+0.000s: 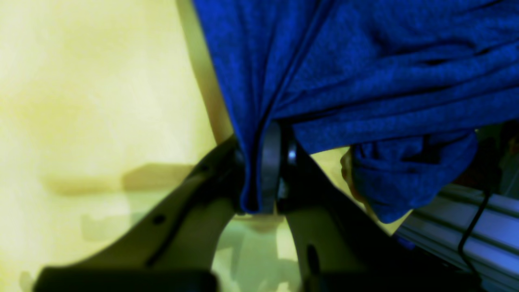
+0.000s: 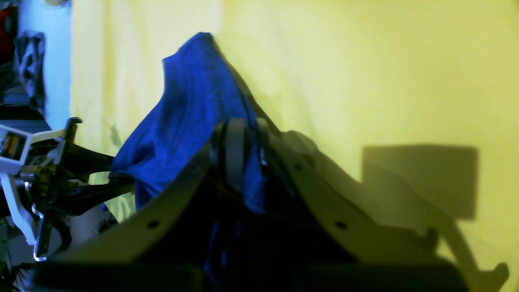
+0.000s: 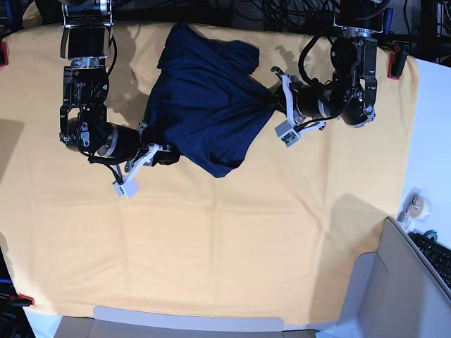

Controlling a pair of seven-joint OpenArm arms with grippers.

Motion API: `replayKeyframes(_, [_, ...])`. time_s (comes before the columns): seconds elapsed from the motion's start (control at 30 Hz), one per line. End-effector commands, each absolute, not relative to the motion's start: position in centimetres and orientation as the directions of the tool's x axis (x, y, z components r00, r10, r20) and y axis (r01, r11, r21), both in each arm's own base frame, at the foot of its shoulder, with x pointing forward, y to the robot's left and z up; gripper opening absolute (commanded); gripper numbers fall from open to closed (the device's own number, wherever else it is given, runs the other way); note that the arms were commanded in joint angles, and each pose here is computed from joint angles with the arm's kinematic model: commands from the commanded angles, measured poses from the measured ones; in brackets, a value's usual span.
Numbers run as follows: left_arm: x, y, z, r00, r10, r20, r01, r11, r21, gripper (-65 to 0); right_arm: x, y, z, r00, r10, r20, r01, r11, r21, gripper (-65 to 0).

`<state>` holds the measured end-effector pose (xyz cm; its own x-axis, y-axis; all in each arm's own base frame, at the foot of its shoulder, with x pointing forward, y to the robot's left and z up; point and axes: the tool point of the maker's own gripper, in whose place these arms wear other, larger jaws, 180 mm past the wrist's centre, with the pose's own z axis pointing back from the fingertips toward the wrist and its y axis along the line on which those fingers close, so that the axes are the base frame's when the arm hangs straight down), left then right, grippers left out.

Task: Fold the T-shirt properly
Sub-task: 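Grasp the shirt's opposite edge with the left gripper and pull it outward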

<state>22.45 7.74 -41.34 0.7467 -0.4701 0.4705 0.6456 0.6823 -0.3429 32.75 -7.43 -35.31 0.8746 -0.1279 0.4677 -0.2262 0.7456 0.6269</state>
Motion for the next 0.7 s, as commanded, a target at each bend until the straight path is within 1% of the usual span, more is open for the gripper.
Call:
replayKeyframes(0.0, [21.6, 8.6, -41.9, 0.754, -0.496, 0.430, 0.643, 0.692, -0.329, -65.0, 33.8, -7.5, -33.7, 0.846, -0.138, 0.514, -0.259, 0.738, 0.623, -65.0])
replayKeyframes(0.13, [20.0, 8.4, -42.0, 0.755, -0.502, 0.423, 0.645, 0.686, -0.336, -65.0, 34.0, -7.6, -33.7, 0.846, -0.140, 0.515, -0.257, 0.739, 0.623, -65.0])
replayKeyframes(0.23, [19.1, 8.0, -41.3, 0.739, -0.511, 0.439, 0.661, 0.676, -0.325, -65.0, 34.0, -7.6, -33.7, 0.845, -0.141, 0.516, -0.257, 0.739, 0.623, -65.0])
replayKeyframes(0.3, [18.6, 7.7, -40.9, 0.730, -0.516, 0.447, 0.670, 0.670, -0.320, -63.8, 34.0, -7.5, -33.7, 0.846, -0.142, 0.514, -0.256, 0.738, 0.624, -65.0])
replayKeyframes(0.37, [17.9, 7.6, -40.8, 0.728, -0.519, 0.448, 0.673, 0.666, -0.322, -60.1, 34.0, -7.6, -33.8, 0.846, -0.141, 0.514, -0.256, 0.739, 0.623, -65.0])
replayKeyframes(0.43, [17.4, 7.4, -40.6, 0.724, -0.522, 0.451, 0.678, 0.662, -0.320, -54.6, 34.0, -7.6, -33.8, 0.846, -0.141, 0.514, -0.256, 0.739, 0.623, -65.0])
replayKeyframes(0.53, [17.3, 7.4, -40.0, 0.713, -0.524, 0.466, 0.686, 0.660, -0.307, -44.3, 34.0, -7.7, -33.9, 0.846, -0.136, 0.515, -0.254, 0.747, 0.614, -65.0])
replayKeyframes(0.6, [17.4, 7.3, -39.5, 0.702, -0.527, 0.479, 0.694, 0.658, -0.294, -38.9, 34.0, -8.0, -34.3, 0.847, -0.123, 0.517, -0.249, 0.767, 0.591, -65.0])
replayKeyframes(0.67, [17.6, 7.3, -39.2, 0.695, -0.528, 0.489, 0.699, 0.656, -0.285, -36.4, 34.0, -8.3, -35.0, 0.850, -0.101, 0.517, -0.244, 0.794, 0.556, -65.0])
